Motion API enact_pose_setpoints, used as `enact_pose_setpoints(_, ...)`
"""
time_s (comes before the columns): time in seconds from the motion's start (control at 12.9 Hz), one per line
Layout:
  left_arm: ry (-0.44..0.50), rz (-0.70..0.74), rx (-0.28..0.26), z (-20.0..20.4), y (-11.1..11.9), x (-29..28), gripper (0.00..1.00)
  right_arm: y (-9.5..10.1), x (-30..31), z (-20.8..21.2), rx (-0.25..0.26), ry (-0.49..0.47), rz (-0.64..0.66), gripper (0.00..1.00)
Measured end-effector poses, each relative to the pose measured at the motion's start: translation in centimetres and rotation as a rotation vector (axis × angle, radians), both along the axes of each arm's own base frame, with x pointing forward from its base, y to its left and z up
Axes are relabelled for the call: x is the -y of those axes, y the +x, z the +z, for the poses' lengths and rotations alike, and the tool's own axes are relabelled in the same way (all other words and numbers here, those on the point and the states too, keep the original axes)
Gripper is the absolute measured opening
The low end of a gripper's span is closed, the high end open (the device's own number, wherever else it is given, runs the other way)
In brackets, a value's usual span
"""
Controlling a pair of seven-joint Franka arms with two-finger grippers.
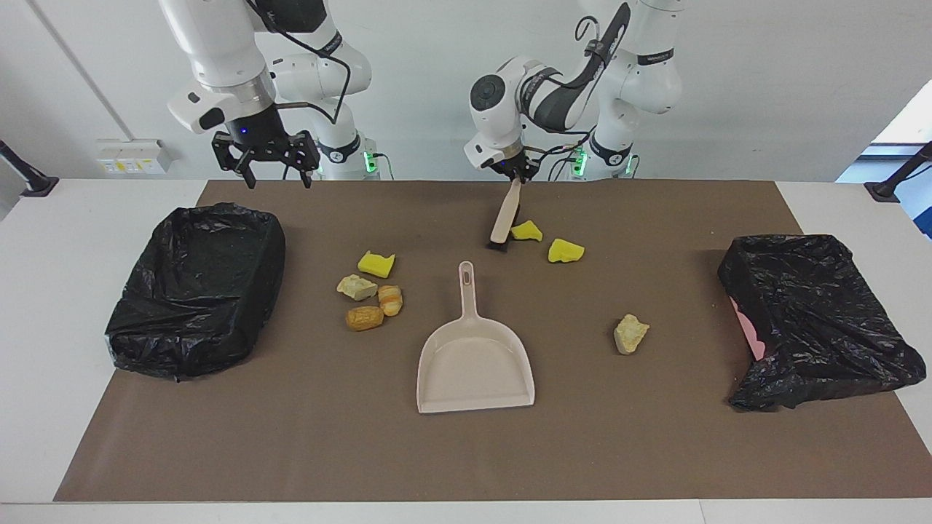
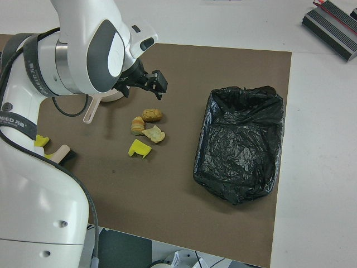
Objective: Sweep and dump trash in bin
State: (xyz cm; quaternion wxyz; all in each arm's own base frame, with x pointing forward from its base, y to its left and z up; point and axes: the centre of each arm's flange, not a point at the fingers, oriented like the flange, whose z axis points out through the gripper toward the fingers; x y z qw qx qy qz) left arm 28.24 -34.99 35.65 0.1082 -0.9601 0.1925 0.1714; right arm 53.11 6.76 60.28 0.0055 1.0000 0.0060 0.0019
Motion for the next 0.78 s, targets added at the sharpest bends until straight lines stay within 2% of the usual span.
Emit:
enact_pose_setpoints(0.23,0.001,0.121,-0.025,-0.9,5.0,-4.9,0.26,2.4,-3.0,-3.6,-0.003,0.045,0.008,1.00)
enact_pose_setpoints(0.47,-0.010,0.197,-0.045,-1.8,8.6,-9.1,0.26,4.4,-6.3,-5.9,-0.020,0.042,-0.075,1.00)
enact_pose_setpoints(0.62,-0.033,0.226,-0.031,-1.8,11.6,-11.9,0.26,5.4,-10.0,-8.1,-0.040,0.034,-0.109,1.00)
enact_pose_setpoints(0.78,-0.051,0.242,0.001,-0.7,14.3,-13.4,0.26,6.8,-13.8,-10.2,-0.036,0.034,-0.133,1.00)
